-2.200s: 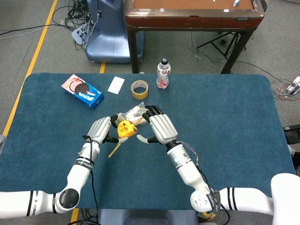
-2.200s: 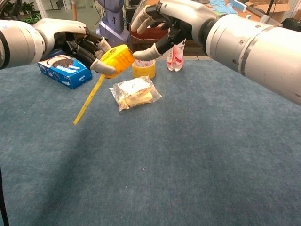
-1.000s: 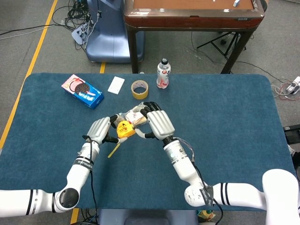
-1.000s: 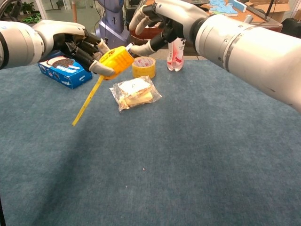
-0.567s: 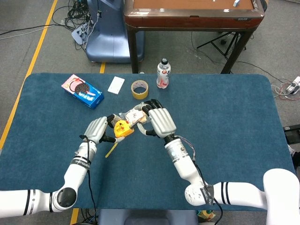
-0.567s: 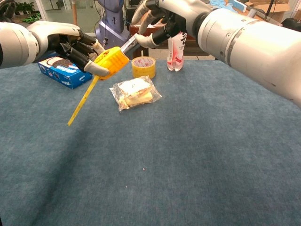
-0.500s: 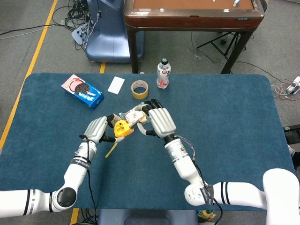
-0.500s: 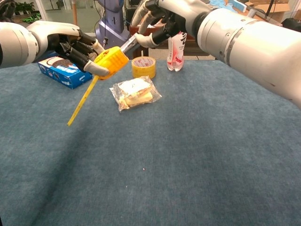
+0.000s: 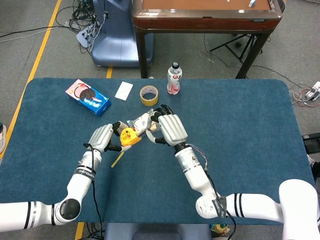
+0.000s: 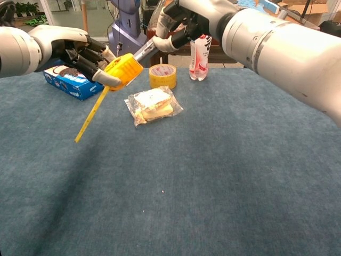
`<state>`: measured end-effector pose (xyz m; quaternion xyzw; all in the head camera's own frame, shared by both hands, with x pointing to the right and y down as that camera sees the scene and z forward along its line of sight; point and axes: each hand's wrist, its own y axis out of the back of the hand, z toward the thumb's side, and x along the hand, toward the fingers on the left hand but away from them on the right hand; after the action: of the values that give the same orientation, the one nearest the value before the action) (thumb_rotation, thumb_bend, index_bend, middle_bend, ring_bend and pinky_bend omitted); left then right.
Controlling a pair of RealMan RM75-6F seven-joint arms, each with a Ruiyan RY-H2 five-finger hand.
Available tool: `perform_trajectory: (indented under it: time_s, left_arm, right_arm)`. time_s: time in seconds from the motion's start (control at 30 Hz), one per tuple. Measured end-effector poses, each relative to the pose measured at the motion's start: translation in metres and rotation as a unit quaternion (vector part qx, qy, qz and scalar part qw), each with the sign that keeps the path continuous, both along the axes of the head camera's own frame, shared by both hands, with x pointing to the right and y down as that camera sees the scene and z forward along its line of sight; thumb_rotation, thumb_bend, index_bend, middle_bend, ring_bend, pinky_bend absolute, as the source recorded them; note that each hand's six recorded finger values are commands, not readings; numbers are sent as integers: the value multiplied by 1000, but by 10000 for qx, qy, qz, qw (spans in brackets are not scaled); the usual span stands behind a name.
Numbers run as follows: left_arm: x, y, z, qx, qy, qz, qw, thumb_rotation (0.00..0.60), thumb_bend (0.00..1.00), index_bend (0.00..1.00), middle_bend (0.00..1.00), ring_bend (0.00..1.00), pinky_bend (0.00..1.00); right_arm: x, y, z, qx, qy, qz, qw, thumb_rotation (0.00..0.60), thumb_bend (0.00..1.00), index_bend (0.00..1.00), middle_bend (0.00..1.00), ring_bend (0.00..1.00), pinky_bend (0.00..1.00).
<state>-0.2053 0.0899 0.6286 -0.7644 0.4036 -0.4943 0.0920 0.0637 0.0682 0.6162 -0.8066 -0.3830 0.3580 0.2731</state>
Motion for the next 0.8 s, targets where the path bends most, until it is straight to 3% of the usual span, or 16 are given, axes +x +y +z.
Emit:
perform_trajectory:
  time_s: [0.43,0.8]
  left_arm:
    - [-30,9,16,-235,-263,77,9993,600,185,484,534,375,260]
    - [-65,29,32,-499,-484,173,9974,600,186,485,534,375,260]
  right_arm:
    - [31,-11,-16,94,42,133,9999,600,583,708,425,242,92]
    - [89,-28,-53,276,149,393,9987,600,583,716,432,246,92]
